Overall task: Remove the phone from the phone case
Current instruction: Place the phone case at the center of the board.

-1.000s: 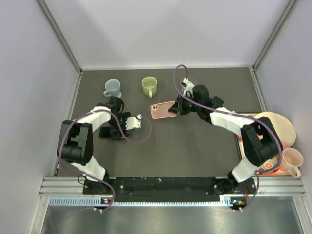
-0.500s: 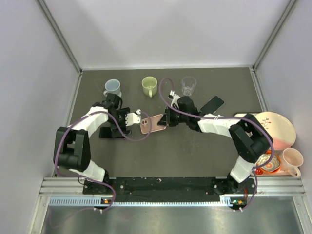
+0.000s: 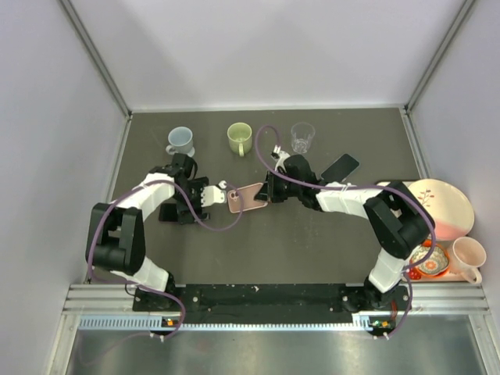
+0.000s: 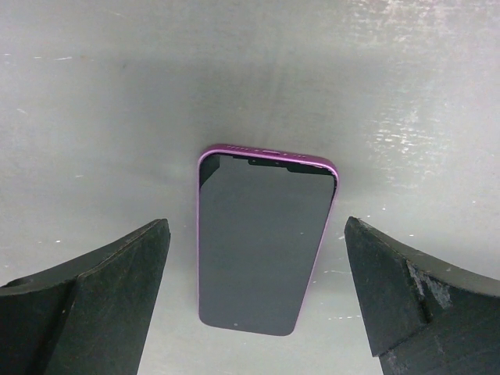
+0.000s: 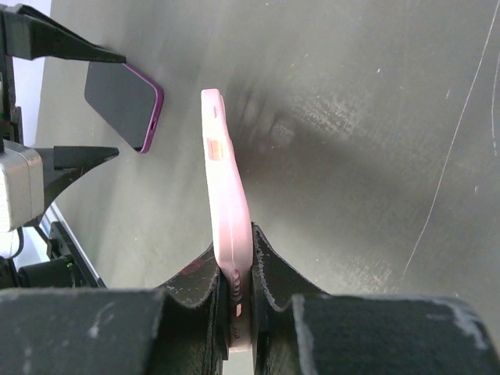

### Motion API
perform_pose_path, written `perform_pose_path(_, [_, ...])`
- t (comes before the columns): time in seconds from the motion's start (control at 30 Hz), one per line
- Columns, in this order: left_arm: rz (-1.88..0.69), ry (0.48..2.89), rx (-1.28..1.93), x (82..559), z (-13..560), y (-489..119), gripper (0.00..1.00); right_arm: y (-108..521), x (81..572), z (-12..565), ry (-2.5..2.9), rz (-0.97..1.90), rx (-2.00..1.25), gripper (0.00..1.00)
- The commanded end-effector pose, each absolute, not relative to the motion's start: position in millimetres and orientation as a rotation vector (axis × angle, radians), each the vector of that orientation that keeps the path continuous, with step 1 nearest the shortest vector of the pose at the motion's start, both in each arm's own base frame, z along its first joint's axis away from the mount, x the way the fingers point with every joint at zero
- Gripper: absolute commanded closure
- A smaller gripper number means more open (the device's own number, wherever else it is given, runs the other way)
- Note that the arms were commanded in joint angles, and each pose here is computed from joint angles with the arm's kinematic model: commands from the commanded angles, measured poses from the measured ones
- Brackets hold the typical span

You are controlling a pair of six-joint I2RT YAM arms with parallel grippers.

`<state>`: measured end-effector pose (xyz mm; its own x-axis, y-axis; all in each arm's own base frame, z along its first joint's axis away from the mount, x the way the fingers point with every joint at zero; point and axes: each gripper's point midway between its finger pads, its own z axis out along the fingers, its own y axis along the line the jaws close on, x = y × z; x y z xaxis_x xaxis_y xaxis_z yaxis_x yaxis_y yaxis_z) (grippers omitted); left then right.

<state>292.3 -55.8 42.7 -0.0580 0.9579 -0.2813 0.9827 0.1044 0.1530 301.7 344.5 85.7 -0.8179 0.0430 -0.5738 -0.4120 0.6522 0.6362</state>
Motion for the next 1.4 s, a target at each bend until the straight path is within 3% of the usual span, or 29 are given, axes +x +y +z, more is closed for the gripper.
perform_pose_path(0.0, [-0.120,2.079,1.959,287.1,29.9,-57.8,0.01,349.2,313.8,97.4,2.263,1.078,-0.276,1.00])
perform_pose_path(1.37, [0.010,2.087,1.867,315.5,21.7,-62.3,0.01,360.1,296.7,98.3,2.304,1.178,-0.276,1.00])
